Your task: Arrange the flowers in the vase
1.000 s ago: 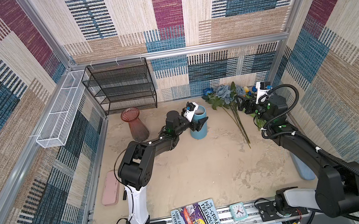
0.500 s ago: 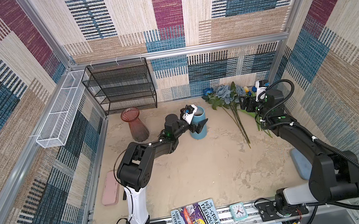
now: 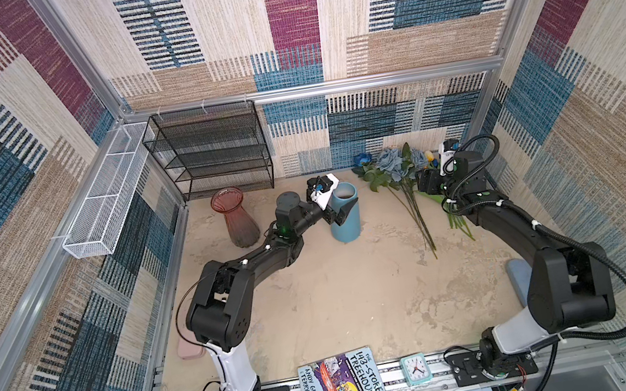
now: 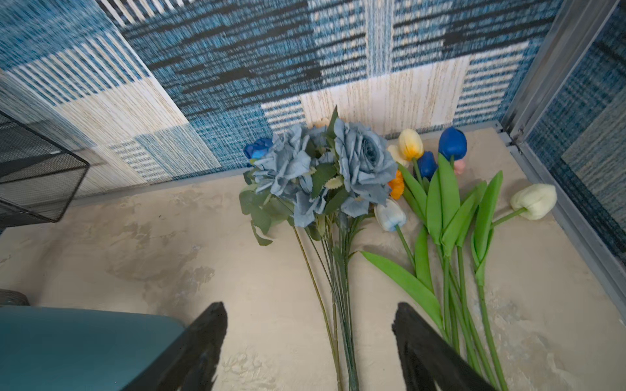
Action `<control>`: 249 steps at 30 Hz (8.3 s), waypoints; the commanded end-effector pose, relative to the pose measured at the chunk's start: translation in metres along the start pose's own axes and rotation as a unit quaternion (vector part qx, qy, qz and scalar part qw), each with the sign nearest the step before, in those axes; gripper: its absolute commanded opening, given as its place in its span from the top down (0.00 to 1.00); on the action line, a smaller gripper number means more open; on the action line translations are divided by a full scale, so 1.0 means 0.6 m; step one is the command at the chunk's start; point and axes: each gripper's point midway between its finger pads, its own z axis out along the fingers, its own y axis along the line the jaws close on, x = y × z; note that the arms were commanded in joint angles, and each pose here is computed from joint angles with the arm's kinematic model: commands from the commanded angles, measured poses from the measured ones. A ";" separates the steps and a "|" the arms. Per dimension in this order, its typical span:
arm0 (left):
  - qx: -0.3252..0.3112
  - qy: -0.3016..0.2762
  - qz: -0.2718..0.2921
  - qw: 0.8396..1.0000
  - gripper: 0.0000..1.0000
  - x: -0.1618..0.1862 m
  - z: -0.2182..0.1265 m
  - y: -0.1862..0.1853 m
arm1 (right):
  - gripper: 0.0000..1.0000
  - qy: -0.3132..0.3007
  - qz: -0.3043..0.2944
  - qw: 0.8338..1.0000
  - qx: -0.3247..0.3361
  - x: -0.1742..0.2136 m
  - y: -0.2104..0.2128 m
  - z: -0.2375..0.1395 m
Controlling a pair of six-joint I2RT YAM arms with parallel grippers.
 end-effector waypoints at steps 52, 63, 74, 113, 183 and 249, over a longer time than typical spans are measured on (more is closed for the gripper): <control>0.020 0.017 -0.095 0.995 0.00 -0.020 -0.197 -0.199 | 0.64 0.229 -0.003 0.974 -0.006 0.196 -0.049 0.157; 0.024 0.022 -0.100 0.994 0.00 -0.014 -0.188 -0.199 | 0.72 0.245 -0.005 0.970 0.006 0.222 -0.064 0.184; 0.022 0.020 -0.094 0.995 0.00 -0.019 -0.189 -0.198 | 0.86 0.234 -0.016 0.972 0.000 0.208 -0.059 0.180; -0.004 -0.014 -0.058 0.998 0.01 -0.066 -0.210 -0.181 | 0.99 -0.014 -0.044 0.994 -0.097 -0.058 0.056 -0.037; -0.042 -0.001 -0.062 0.997 0.01 -0.011 -0.212 -0.168 | 0.89 -0.265 -0.159 0.829 -0.466 0.012 0.443 -0.035; -0.021 0.044 -0.065 0.997 0.01 0.038 -0.250 -0.202 | 0.67 0.166 -0.060 0.981 -0.082 0.106 0.055 0.166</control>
